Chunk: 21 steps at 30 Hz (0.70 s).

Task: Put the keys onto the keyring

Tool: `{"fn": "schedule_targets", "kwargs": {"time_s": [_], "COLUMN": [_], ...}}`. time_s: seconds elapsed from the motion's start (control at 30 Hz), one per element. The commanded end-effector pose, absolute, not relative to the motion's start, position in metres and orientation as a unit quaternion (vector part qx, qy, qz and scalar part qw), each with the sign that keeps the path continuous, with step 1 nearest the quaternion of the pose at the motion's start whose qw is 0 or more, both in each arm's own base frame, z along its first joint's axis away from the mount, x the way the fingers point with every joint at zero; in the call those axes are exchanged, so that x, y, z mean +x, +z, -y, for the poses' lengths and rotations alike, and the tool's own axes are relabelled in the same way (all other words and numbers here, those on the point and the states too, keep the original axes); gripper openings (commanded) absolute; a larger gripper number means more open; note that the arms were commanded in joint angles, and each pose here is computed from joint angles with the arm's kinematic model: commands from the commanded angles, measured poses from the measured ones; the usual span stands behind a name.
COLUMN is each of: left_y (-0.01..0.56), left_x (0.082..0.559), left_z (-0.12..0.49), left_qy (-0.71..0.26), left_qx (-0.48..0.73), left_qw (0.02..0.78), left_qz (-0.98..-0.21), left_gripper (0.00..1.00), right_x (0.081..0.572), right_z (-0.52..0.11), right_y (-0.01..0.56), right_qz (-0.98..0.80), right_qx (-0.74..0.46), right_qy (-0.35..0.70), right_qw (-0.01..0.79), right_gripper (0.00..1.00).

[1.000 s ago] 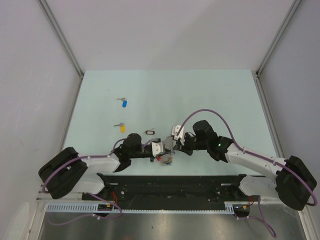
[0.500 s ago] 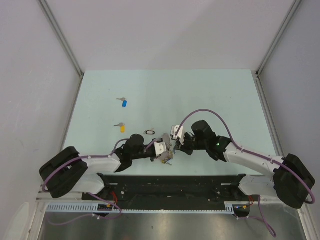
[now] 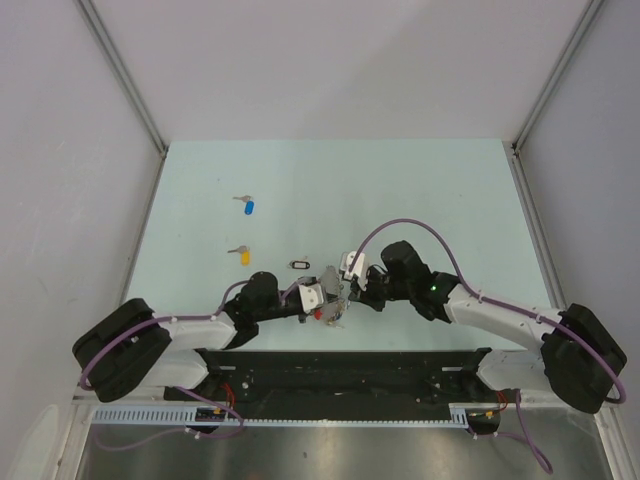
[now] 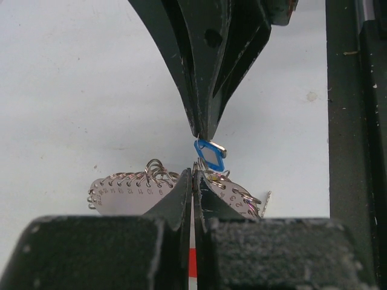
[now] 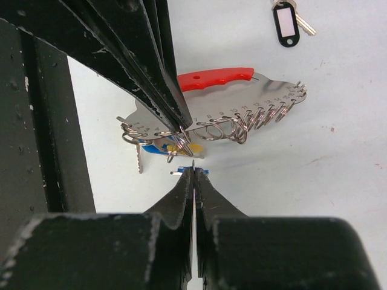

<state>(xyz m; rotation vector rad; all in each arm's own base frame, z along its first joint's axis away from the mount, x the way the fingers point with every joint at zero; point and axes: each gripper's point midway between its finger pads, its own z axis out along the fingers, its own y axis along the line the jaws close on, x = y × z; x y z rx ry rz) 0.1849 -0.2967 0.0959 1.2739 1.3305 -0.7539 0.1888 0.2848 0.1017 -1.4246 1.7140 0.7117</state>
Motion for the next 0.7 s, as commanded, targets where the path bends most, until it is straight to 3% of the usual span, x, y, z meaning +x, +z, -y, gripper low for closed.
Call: {"fn": "schedule_targets", "kwargs": {"time_s": [0.0,0.67], "left_y": [0.124,0.12], "left_x": [0.182,0.182], "left_z": [0.304,0.307], "left_qy": [-0.344,-0.348], "left_qx": [0.527,0.534], "left_qw": [0.576,0.564], "left_qz": [-0.521,-0.524], "left_gripper": [0.0,0.0], "right_x": [0.199,0.19], "right_z": [-0.295,-0.299], "right_y": [0.118,0.134], "right_qz": [-0.658,-0.634], "right_qx": [-0.563,-0.57], "right_qy": [0.28,0.3], "right_qw": [0.415,0.428], "right_gripper": [0.0,0.0]}}
